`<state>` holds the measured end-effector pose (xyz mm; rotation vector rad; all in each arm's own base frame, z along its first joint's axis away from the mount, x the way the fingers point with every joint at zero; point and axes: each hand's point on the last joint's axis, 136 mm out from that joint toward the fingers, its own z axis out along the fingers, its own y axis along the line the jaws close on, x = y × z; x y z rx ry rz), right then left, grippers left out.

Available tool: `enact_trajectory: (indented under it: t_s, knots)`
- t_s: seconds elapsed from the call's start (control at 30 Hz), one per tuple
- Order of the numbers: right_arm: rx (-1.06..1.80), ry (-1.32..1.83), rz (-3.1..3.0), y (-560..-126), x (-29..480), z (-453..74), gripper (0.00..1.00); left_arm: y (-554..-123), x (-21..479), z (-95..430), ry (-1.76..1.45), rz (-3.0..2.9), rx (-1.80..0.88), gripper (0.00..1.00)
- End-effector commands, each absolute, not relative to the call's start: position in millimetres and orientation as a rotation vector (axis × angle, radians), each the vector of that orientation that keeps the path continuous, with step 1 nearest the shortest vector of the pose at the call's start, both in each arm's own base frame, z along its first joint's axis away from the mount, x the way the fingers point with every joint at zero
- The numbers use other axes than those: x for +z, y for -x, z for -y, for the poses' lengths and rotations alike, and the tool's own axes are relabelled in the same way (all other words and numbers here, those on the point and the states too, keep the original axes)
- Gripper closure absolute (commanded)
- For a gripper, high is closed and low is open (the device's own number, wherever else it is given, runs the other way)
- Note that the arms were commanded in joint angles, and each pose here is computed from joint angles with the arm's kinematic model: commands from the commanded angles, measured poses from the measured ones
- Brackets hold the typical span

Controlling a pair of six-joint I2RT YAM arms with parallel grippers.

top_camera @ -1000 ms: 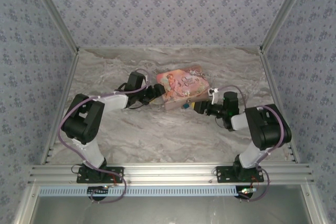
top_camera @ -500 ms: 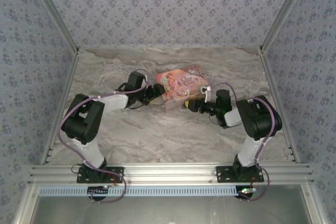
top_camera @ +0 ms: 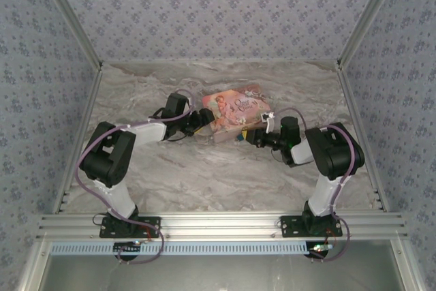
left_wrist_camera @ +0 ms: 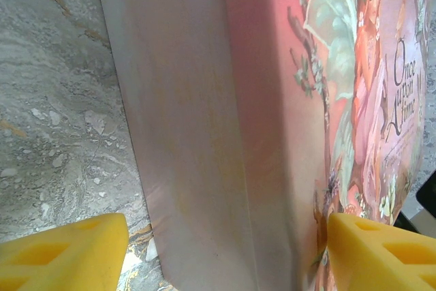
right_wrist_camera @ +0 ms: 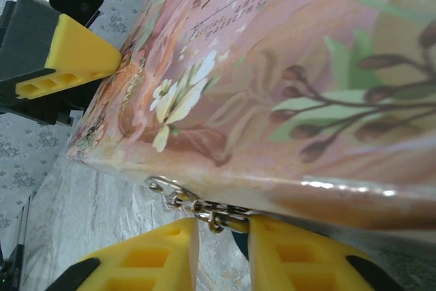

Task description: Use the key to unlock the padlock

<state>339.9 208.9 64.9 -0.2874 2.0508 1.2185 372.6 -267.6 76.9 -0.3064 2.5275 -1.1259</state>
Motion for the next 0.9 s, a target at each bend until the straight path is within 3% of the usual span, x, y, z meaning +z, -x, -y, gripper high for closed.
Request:
enact_trajectory:
  t_s: [0.0, 0.3, 0.87]
  knots:
    - [1.235, 0.341, -2.018, -337, 69, -213, 0.80, -347, 23, 247, 0.422, -2.706, -0.963, 0.25]
    - [1.213, 0.310, -2.028, -340, 67, -209, 1.00, -347, 25, 246, 0.430, -2.702, -0.962, 0.25]
    - [1.184, 0.100, -1.967, -351, 84, -178, 1.00, -337, 18, 239, 0.473, -2.705, -0.945, 0.25]
